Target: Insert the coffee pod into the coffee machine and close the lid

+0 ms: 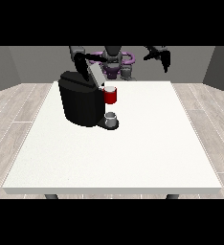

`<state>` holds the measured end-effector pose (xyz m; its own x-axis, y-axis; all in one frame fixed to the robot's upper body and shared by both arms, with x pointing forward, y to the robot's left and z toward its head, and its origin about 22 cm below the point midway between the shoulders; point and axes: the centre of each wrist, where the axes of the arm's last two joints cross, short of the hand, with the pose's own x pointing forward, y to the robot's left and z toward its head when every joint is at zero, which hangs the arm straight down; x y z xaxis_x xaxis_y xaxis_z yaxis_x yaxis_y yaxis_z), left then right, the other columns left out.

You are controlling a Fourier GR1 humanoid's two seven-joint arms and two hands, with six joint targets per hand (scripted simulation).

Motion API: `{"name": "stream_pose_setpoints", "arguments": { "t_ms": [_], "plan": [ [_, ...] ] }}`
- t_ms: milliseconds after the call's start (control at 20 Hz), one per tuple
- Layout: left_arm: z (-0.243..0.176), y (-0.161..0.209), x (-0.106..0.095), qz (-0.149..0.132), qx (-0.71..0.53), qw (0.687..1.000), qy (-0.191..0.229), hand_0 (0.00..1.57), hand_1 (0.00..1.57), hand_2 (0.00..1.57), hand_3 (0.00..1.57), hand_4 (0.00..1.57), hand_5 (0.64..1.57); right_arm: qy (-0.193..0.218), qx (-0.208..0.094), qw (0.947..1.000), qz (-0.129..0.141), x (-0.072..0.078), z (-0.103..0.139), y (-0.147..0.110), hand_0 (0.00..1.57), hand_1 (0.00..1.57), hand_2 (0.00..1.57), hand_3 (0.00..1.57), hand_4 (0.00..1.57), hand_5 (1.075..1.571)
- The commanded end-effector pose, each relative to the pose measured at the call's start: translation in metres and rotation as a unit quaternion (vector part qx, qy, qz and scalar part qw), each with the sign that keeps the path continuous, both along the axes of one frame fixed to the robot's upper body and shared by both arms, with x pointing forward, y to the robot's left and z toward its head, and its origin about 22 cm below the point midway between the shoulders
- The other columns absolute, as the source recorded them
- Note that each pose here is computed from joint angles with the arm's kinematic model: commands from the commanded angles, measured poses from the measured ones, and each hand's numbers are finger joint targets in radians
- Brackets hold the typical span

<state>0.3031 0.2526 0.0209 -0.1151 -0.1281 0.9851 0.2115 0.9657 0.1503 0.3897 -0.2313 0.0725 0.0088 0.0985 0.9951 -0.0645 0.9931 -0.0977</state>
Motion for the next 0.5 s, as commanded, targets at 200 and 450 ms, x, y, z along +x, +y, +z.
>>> {"name": "stream_pose_setpoints", "arguments": {
  "t_ms": [200, 450],
  "plan": [
    [-0.007, 0.019, -0.009, 0.019, 0.01, 1.0, -0.02, 0.0, 0.0, 0.0, 0.0, 0.36, 1.571, -0.043, -0.026, 0.9983, 0.029, 0.015, 0.029, 0.01, 0.0, 0.0, 0.0, 0.0, 0.2, 1.571],
    [0.002, 0.011, -0.008, 0.023, 0.009, 1.0, -0.006, 0.0, 0.0, 0.0, 0.0, 0.36, 1.571, -0.044, -0.036, 0.9971, 0.051, 0.02, 0.037, 0.022, 0.0, 0.0, 0.0, 0.0, 0.16, 1.571]
  ]
}}
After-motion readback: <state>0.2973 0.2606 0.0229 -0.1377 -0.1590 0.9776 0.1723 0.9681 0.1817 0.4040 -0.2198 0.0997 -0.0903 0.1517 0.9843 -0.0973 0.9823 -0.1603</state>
